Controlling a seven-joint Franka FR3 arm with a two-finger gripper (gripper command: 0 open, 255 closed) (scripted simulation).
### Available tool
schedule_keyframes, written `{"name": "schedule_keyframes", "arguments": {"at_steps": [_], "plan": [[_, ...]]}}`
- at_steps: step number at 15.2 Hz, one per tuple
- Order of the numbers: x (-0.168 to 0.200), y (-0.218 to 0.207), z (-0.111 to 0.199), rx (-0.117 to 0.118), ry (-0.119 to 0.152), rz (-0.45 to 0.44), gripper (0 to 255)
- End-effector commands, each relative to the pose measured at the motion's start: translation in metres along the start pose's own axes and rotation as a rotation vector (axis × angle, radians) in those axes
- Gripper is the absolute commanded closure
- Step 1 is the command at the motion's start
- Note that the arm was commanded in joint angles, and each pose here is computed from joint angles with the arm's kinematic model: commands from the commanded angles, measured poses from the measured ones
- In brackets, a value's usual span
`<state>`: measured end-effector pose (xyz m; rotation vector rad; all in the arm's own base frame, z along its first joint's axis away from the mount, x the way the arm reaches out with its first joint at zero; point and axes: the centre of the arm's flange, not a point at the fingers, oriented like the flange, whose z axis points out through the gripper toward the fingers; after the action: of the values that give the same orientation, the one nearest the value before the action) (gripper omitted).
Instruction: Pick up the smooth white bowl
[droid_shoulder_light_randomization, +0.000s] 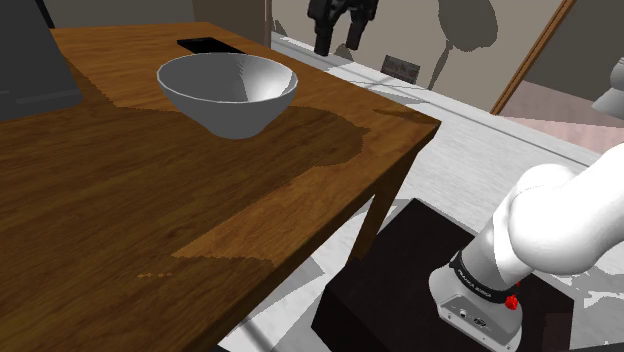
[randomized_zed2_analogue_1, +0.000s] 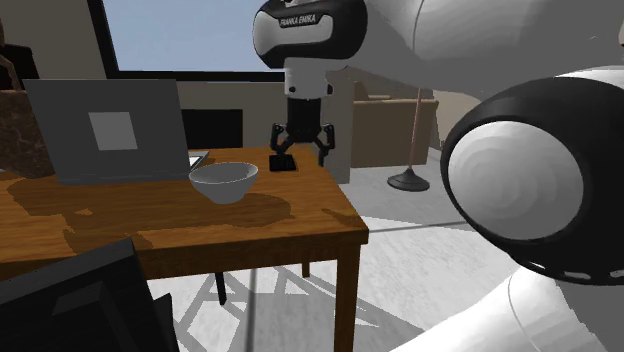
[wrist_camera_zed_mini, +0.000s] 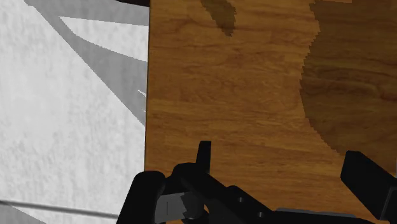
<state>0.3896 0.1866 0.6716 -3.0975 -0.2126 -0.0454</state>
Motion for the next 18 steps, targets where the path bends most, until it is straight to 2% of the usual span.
{"name": "schedule_keyframes", "arguments": {"at_steps": [1,9,18], "plan": [[0.013,-0.022,-0.006,0.006,-0.002,-0.031,0],[0.049,-0.108,-0.037,0.022,-0.011,-0.146,0],[0.047,-0.107,0.003,0.022,-0.011,-0.146,0]]}}
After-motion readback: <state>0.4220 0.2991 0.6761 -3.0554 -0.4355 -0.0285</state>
